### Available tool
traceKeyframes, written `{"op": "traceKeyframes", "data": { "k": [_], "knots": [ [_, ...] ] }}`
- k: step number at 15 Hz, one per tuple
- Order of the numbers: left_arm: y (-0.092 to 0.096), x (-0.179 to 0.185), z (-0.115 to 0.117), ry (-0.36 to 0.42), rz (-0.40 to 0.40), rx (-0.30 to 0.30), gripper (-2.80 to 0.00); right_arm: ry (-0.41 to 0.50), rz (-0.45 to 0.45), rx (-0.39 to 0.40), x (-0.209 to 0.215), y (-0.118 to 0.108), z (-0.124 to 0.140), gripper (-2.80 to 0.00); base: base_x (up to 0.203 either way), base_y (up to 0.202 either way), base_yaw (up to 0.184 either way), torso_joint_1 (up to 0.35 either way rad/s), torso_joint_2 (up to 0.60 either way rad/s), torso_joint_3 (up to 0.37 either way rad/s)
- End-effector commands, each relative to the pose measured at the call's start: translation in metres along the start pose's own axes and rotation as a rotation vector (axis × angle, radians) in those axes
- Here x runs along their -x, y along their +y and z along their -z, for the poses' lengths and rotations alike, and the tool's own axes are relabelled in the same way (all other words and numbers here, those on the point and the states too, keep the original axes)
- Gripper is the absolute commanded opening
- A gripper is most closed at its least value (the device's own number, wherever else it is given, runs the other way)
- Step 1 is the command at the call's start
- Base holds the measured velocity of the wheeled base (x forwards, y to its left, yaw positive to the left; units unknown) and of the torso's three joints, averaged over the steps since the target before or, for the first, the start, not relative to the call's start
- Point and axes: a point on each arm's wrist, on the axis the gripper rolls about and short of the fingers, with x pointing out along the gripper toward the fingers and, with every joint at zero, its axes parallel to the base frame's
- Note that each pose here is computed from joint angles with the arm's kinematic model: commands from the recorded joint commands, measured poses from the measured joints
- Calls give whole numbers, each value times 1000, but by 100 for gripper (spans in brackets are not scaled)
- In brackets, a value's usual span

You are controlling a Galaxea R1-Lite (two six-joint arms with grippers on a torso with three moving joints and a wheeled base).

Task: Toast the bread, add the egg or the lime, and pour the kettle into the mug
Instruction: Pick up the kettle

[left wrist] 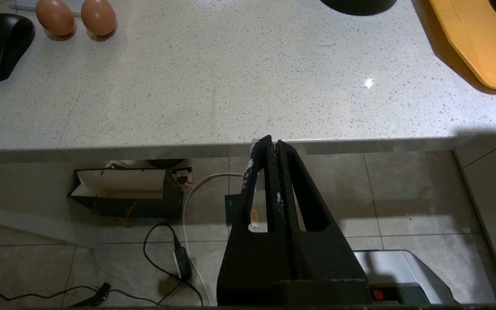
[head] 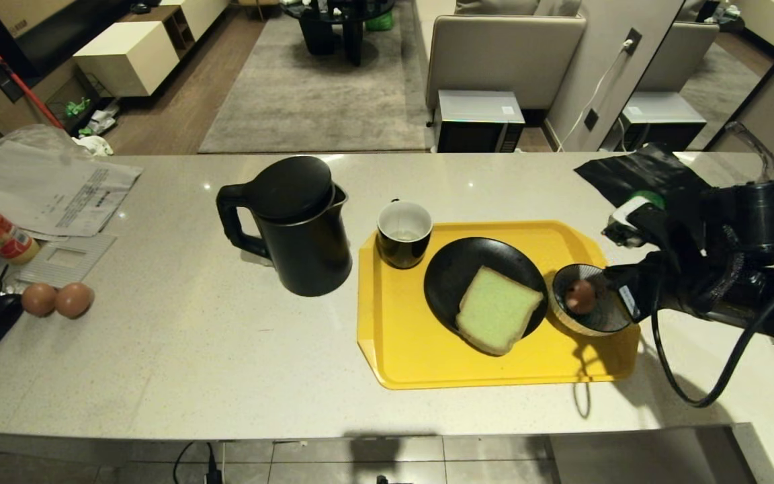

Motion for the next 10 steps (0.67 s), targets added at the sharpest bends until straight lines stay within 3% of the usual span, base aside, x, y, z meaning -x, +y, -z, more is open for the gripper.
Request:
{"op": "traceKeyframes", "data": {
  "k": [1,7,10],
  "knots": [
    [0,0,0,-1,-1,0,-280,-116,70,-24,40,-15,-18,-280,0,0,0,0,0,0],
    [0,0,0,-1,0,0,-280,-258,213,-71,130,-25,-8,-280,0,0,0,0,0,0],
    [0,0,0,-1,0,0,-280,-335,335,-189,174,-33,2,-280,0,0,0,0,0,0]
  ]
}}
